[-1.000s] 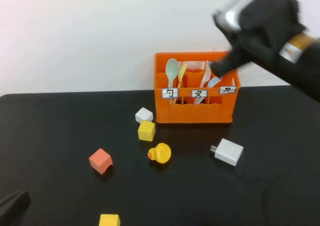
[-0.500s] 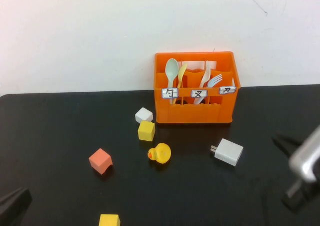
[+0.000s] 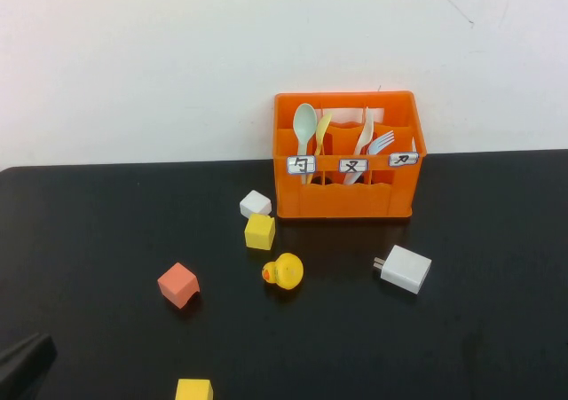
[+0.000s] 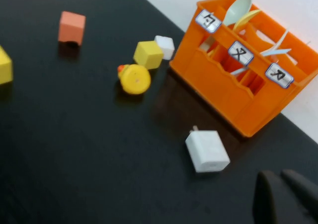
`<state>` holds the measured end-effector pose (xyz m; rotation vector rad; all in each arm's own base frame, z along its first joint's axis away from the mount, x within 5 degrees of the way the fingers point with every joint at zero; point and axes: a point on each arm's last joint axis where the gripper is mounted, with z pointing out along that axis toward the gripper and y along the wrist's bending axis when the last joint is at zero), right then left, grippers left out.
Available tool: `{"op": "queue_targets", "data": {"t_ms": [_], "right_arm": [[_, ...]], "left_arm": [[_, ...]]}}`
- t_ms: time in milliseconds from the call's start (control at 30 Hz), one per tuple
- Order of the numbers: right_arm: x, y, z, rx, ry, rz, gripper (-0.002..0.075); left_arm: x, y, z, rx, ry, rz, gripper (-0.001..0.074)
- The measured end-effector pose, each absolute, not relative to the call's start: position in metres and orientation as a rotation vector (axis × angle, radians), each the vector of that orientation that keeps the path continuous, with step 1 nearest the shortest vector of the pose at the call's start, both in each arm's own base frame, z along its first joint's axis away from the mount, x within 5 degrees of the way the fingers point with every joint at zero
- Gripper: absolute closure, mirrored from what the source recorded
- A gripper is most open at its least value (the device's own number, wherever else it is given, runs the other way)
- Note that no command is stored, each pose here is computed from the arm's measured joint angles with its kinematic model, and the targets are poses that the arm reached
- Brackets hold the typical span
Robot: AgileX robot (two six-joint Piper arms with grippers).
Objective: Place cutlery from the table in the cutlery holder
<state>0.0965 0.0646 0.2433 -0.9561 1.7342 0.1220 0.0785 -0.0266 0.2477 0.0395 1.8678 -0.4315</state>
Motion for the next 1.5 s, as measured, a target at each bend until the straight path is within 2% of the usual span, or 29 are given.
{"op": "queue_targets", "data": {"t_ms": [333,667,1500], "right_arm": [[0.055,0.04,0.245,-0.933,1.741,0.159,0.0728],[0.033,0.008,0.25,-0.712,1.756,0.083,0.0728],[0.031,0.007,0.25,-0.671,1.761,0.104,0.0728]], "left_arm": [[0.078,-0.027,0.248,0.038,1.869,-0.435,0.0736],[0.078,-0.027,0.246,0.021,1.888,-0.447,0.0736],[0.077,-0.025,0.241,0.005,1.942,-0.427,0.0736]]}}
